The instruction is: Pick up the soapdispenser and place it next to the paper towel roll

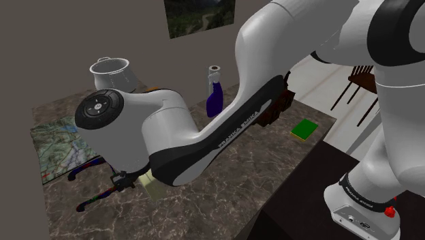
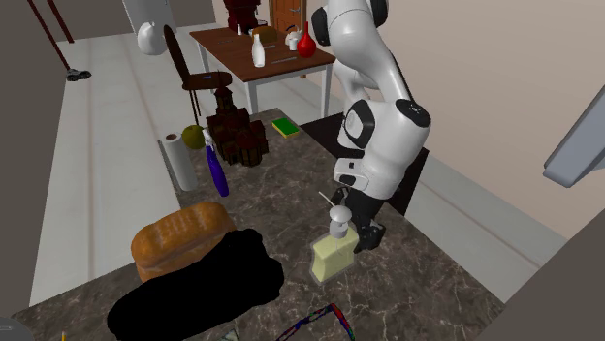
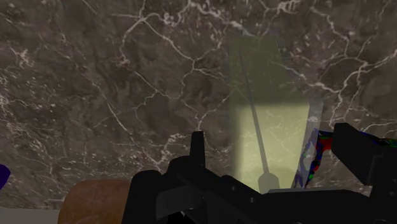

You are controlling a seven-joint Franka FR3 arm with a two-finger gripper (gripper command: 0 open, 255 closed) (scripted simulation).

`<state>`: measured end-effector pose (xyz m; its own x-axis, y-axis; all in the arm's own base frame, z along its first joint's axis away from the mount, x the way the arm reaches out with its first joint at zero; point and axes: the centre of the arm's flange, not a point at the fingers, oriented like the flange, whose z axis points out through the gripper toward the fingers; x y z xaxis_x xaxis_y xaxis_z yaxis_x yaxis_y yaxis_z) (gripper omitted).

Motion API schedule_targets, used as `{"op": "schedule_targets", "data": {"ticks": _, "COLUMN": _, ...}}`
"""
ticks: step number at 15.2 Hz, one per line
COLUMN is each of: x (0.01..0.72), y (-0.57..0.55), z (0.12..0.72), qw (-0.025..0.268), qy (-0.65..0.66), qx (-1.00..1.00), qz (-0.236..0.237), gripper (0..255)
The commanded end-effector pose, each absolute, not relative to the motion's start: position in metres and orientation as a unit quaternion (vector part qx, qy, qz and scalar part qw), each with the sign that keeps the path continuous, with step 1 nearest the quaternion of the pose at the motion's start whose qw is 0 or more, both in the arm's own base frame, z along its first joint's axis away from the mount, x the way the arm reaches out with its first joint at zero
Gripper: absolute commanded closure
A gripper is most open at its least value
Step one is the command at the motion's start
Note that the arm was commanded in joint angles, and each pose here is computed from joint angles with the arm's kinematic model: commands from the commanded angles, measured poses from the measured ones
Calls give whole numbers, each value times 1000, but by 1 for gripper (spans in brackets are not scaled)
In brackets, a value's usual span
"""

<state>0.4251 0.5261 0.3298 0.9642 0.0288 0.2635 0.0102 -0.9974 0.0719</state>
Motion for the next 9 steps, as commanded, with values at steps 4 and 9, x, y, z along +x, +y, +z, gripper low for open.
{"op": "schedule_targets", "data": {"ticks": 4, "x": 425, "y": 526, "z": 329, "qw": 35, "qy": 10, "qx": 990, "qz": 134, "gripper": 0}}
{"op": "schedule_targets", "data": {"ticks": 9, "x": 425, "y": 526, "z": 329, "qw": 35, "qy": 10, "qx": 990, "qz": 133, "gripper": 255}}
